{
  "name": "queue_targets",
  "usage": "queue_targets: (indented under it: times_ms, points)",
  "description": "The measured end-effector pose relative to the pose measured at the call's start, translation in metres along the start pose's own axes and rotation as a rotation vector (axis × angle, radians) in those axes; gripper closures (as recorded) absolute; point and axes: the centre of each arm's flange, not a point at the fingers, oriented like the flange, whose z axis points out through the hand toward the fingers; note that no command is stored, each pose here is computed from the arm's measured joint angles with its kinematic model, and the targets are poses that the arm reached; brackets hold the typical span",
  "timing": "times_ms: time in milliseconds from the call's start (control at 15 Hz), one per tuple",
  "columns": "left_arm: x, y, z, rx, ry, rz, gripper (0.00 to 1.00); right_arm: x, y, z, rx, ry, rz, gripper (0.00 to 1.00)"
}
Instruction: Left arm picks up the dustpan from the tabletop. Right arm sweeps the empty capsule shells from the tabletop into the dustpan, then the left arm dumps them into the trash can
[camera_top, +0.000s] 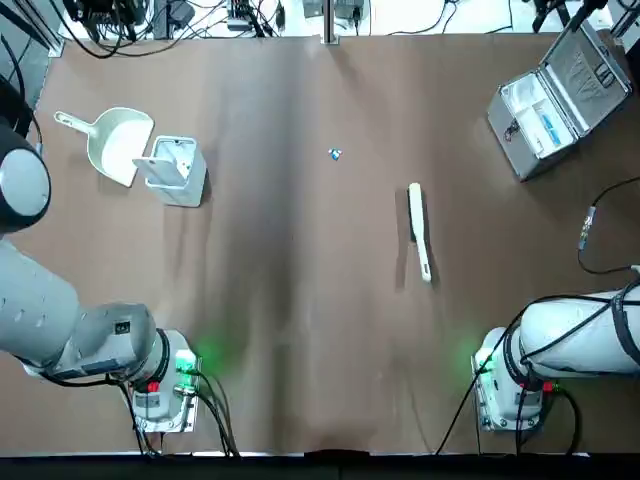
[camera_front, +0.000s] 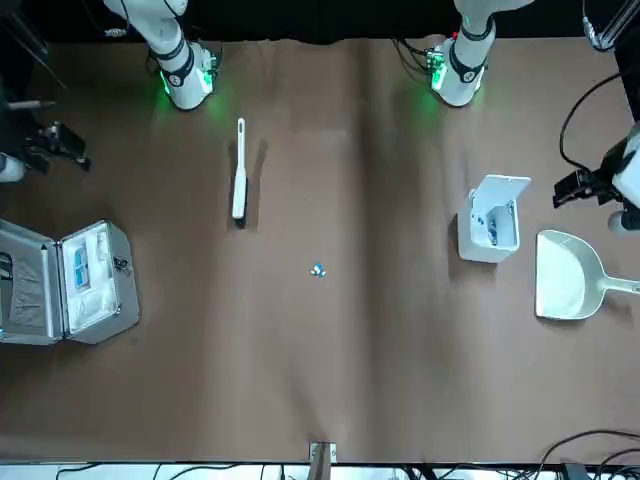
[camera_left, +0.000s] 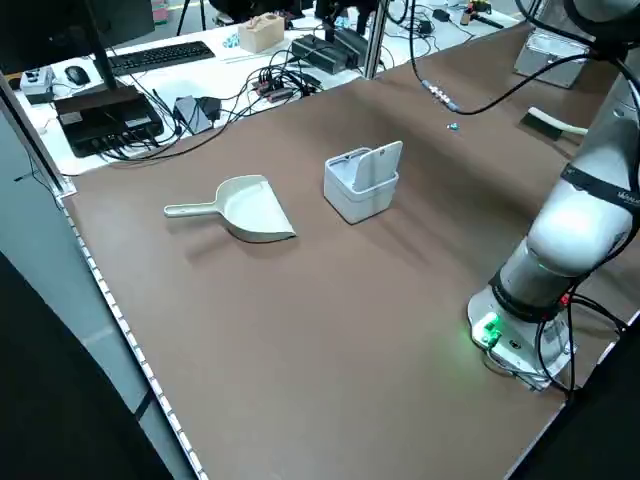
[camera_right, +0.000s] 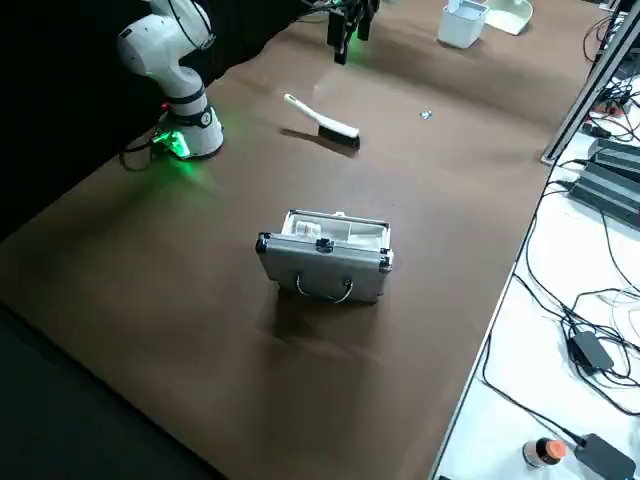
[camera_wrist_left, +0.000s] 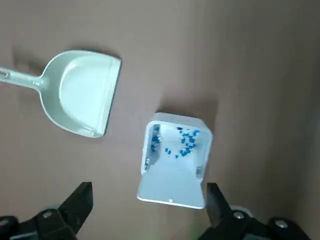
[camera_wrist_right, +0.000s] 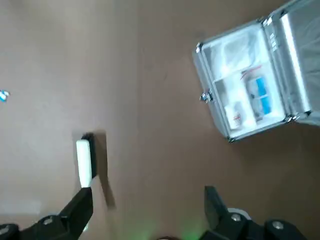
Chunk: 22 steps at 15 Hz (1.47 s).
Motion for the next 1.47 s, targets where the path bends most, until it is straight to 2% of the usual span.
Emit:
queue_targets:
  times_ms: [267, 467, 533, 600, 733, 933, 1067, 1200, 1467]
  points:
    - [0.012, -0.052, 0.031, -0.012, -0.053, -0.118, 0.0, -0.004, -0.025, 0.053, 0.017, -0.108, -0.009, 0.03]
    - [0.021, -0.096, 0.042, -0.019, -0.044, -0.346, 0.0, -0.006, -0.058, 0.097, 0.016, -0.141, 0.014, 0.03]
    - [0.033, -0.128, 0.053, -0.027, -0.045, -0.473, 0.0, -0.011, -0.082, 0.127, 0.005, -0.157, 0.025, 0.03]
    - [0.038, -0.148, 0.062, -0.032, -0.043, -0.523, 0.0, -0.014, -0.094, 0.142, 0.0, -0.163, 0.028, 0.04]
    - [0.05, -0.19, 0.083, -0.042, -0.01, -0.613, 0.0, -0.023, -0.116, 0.174, -0.005, -0.178, 0.034, 0.04]
    - [0.063, -0.24, 0.113, -0.047, 0.066, -0.84, 0.0, -0.045, -0.145, 0.217, 0.02, -0.233, 0.035, 0.05]
    - [0.071, -0.261, 0.138, -0.034, 0.094, -0.974, 0.0, -0.057, -0.158, 0.239, 0.037, -0.257, 0.026, 0.1]
    - [0.079, -0.272, 0.166, -0.016, 0.098, -1.08, 0.0, -0.068, -0.171, 0.262, 0.051, -0.246, 0.021, 0.11]
    - [0.097, -0.276, 0.212, -0.003, 0.127, -1.223, 0.0, -0.094, -0.192, 0.312, 0.038, -0.254, -0.006, 0.14]
